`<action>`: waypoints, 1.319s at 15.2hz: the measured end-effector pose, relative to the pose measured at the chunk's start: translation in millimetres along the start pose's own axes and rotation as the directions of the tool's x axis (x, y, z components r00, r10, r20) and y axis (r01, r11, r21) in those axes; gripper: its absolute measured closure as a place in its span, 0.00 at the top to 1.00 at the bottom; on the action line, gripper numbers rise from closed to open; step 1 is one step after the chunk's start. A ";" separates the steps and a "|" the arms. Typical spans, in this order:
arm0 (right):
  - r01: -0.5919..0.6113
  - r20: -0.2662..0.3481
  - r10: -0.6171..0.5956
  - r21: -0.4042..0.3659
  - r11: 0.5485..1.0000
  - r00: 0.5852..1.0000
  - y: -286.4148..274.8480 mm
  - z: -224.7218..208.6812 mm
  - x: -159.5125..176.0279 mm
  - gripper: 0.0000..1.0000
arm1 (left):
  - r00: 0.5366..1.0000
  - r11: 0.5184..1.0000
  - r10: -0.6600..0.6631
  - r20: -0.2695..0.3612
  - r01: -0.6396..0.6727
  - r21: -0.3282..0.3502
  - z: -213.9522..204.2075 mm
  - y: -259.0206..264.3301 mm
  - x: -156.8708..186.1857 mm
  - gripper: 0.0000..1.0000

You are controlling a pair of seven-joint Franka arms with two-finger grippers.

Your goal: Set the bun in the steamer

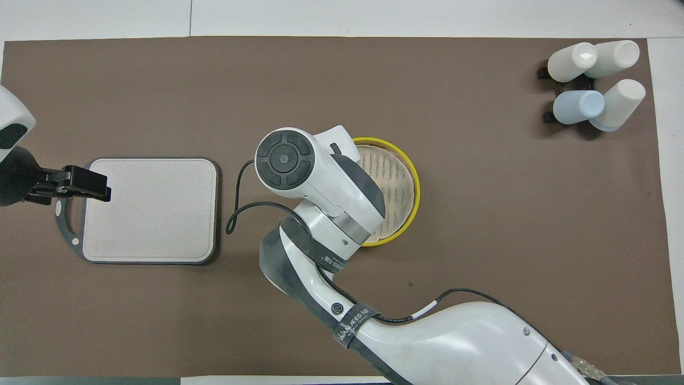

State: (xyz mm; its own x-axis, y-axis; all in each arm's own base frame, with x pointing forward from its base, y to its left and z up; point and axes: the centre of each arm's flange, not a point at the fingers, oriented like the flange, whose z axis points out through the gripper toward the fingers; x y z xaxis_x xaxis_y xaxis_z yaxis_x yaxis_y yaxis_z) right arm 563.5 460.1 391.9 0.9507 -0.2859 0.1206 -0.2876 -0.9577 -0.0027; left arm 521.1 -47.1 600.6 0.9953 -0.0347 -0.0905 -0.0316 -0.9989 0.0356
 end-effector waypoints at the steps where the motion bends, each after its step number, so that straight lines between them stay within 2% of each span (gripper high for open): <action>1: 0.000 0.000 0.000 0.000 1.000 1.000 -0.1 0.4 0.1 0.10 | 1.000 1.000 -0.001 0.000 0.001 0.001 0.0 -0.5 0.0 1.00; 3: -0.001 -0.005 0.001 0.009 1.000 1.000 -0.7 0.6 1.3 0.10 | 1.000 1.000 -0.001 -0.001 0.001 0.002 -0.1 -0.9 0.1 1.00; 4: -0.004 -0.013 0.005 0.020 1.000 1.000 -0.6 0.2 4.2 0.16 | 1.000 1.000 -0.001 -0.001 0.001 0.003 -0.1 -1.0 0.1 1.00; 8: 0.003 -0.036 -0.002 0.046 0.999 0.999 6.9 -5.7 22.3 0.55 | 1.000 1.000 -0.017 -0.003 0.017 0.003 -0.5 -10.2 0.7 1.00; 10: 0.043 -0.054 -0.041 0.044 0.998 0.998 27.3 -27.6 47.7 0.74 | 1.000 1.000 -0.023 -0.003 0.023 0.002 -0.7 -15.3 0.9 1.00; 12: 0.148 -0.042 -0.148 -0.009 0.989 0.988 78.9 -69.4 86.6 0.96 | 1.000 1.000 -0.019 -0.003 0.019 0.002 -0.6 -13.2 0.9 1.00; 13: 0.214 -0.025 -0.215 -0.039 0.976 0.976 115.6 -93.8 107.9 1.00 | 1.000 1.000 -0.017 -0.003 0.017 0.003 -0.5 -11.8 0.9 1.00; 15: 0.336 0.019 -0.336 -0.080 0.938 0.942 200.4 -135.6 149.7 1.00 | 1.000 1.000 -0.014 -0.003 0.014 0.003 -0.4 -10.6 0.9 1.00; 17: 0.445 0.051 -0.442 -0.091 0.891 0.895 279.5 -159.0 183.0 1.00 | 1.000 1.000 -0.014 -0.003 0.014 0.003 -0.4 -10.6 0.9 1.00; 18: 0.475 0.060 -0.472 -0.093 0.875 0.880 310.9 -164.4 194.7 1.00 | 1.000 1.000 -0.014 -0.003 0.014 0.003 -0.4 -10.6 0.9 1.00; 20: 0.484 0.075 -0.478 -0.098 0.870 0.875 360.8 -169.5 209.7 1.00 | 1.000 1.000 -0.014 -0.003 0.014 0.003 -0.4 -10.6 0.9 1.00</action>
State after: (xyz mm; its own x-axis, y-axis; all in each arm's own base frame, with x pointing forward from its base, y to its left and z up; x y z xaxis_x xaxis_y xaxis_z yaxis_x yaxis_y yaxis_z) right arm 639.4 60.0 584.5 0.9781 0.2056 0.0323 0.1985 -0.9681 0.1532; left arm 522.4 -36.6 600.6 0.9959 -0.0202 -0.0878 -0.0175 -0.9994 0.0312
